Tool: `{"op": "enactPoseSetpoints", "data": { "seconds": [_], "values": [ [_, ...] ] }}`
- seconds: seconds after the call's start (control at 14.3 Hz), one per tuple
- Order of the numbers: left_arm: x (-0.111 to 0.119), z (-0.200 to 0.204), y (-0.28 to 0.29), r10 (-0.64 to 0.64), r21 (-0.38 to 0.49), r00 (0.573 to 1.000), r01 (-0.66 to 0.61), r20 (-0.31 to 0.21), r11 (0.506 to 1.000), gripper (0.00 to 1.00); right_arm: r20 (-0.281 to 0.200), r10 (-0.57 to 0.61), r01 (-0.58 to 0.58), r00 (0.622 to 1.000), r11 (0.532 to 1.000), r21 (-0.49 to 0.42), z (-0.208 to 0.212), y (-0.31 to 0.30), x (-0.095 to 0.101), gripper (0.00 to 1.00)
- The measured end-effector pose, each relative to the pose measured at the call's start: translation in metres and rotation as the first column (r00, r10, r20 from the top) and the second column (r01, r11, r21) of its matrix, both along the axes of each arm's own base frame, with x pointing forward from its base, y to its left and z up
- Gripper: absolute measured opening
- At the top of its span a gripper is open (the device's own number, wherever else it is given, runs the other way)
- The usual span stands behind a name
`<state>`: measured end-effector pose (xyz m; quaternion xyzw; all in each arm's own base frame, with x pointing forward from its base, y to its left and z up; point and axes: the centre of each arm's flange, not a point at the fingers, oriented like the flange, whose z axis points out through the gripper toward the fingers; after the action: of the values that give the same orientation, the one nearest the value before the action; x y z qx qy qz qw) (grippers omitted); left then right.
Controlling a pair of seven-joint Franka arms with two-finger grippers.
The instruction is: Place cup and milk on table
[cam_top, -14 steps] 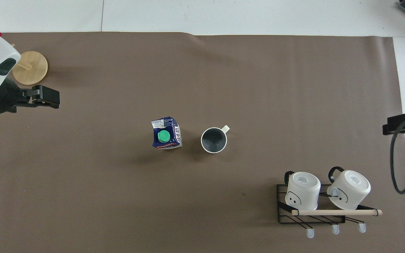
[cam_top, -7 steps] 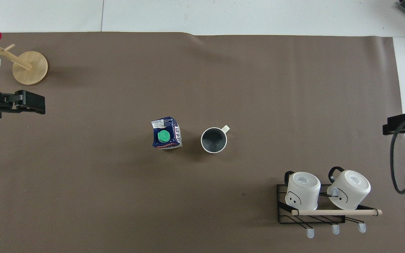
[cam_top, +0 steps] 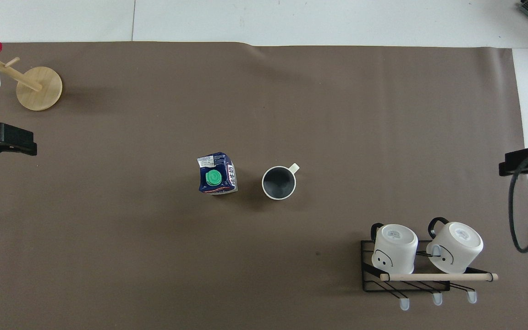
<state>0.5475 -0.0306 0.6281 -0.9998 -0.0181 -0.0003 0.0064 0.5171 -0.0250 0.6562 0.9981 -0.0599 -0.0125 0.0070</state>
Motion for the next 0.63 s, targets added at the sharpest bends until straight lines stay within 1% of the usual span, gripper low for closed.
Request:
{"op": "enactPoseSetpoints", "data": {
  "seconds": [0.35, 0.63],
  "values": [
    [-0.001, -0.001, -0.008, -0.014, -0.001, 1.0, 0.014, -0.006, 1.0, 1.0, 0.0, 0.0, 0.0, 1.0, 1.0, 0.0, 0.0, 0.0, 0.0, 1.0],
    [-0.006, -0.003, -0.028, -0.05, -0.003, 0.998, 0.05, -0.034, 0.999, 1.0, 0.0, 0.0, 0.0, 1.0, 1.0, 0.0, 0.0, 0.0, 0.0, 1.0]
  ]
}}
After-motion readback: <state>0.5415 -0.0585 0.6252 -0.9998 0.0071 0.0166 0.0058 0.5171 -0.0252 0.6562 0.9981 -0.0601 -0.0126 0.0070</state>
